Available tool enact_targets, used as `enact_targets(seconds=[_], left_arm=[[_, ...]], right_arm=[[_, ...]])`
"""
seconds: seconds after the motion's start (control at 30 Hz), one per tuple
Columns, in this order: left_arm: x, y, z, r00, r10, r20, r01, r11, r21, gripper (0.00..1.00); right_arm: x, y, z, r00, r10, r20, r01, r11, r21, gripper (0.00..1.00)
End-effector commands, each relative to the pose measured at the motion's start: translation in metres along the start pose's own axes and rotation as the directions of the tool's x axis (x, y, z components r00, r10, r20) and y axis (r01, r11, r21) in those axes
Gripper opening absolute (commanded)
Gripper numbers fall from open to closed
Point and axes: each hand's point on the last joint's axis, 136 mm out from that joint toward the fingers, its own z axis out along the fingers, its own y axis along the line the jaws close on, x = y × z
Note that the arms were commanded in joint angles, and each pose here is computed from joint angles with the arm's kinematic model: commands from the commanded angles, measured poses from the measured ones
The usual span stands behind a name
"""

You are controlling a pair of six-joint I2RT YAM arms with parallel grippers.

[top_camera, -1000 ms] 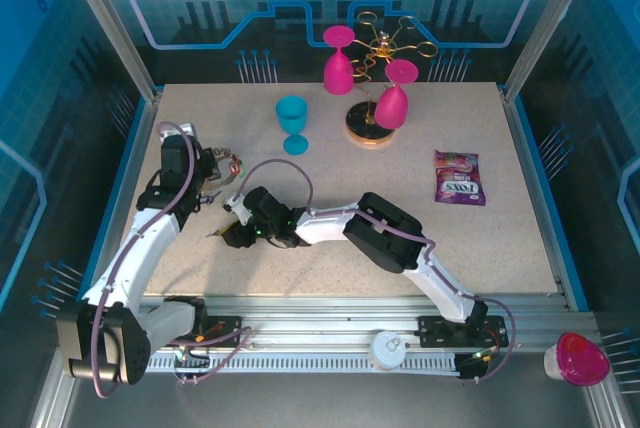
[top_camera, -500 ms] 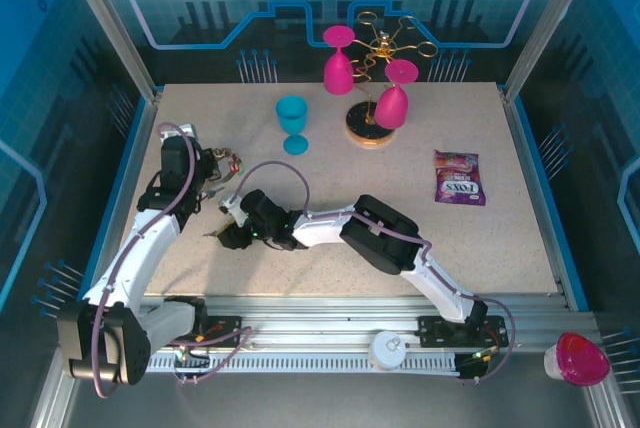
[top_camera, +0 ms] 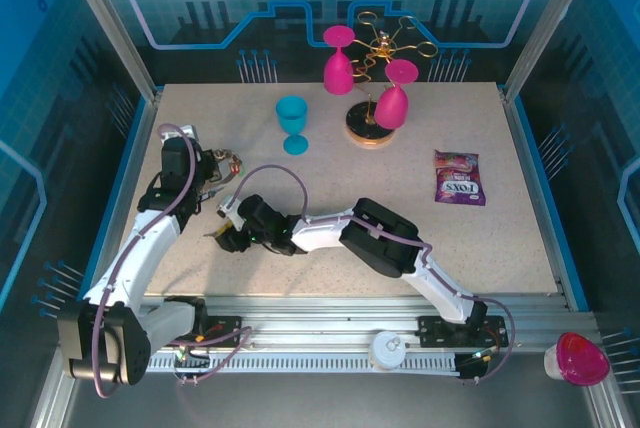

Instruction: Put the keys on the keyring

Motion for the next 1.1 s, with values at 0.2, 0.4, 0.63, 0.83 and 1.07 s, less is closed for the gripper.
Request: enact_targets(seconds=[0.2,0.4,0.63,0.83,1.07], left_arm=[[-0.018,-0.004,-0.008,0.997,-0.025,0.07,0.022,0.999,0.03,0.0],[-0.019,-0.004,-0.008,0.997,-0.024,0.075,0.021,0.999,0.031,0.0],[-0.019,-0.004,-0.009,0.997,-0.023,0.078,0.021,0.999,0.031,0.0],[-0.019,-0.004,-0.009,0.997,-0.023,0.079,0.021,0.999,0.033,0.0],[-0.019,-0.004,-0.009,0.996,-0.024,0.082,0.021,0.999,0.036,0.0]], right_arm=[[-0.035,0.032,-0.019,0.951,-0.281,0.132,0.292,0.953,-0.076,0.5],[-0.017,0.032,-0.017,0.891,-0.449,0.072,0.454,0.873,-0.177,0.5],[-0.006,0.014,-0.007,0.866,-0.5,0.0,0.491,0.851,-0.184,0.48],[-0.006,0.008,-0.001,0.876,-0.482,-0.012,0.47,0.859,-0.2,0.47],[-0.002,0.003,0.011,0.882,-0.47,-0.026,0.455,0.864,-0.217,0.47]])
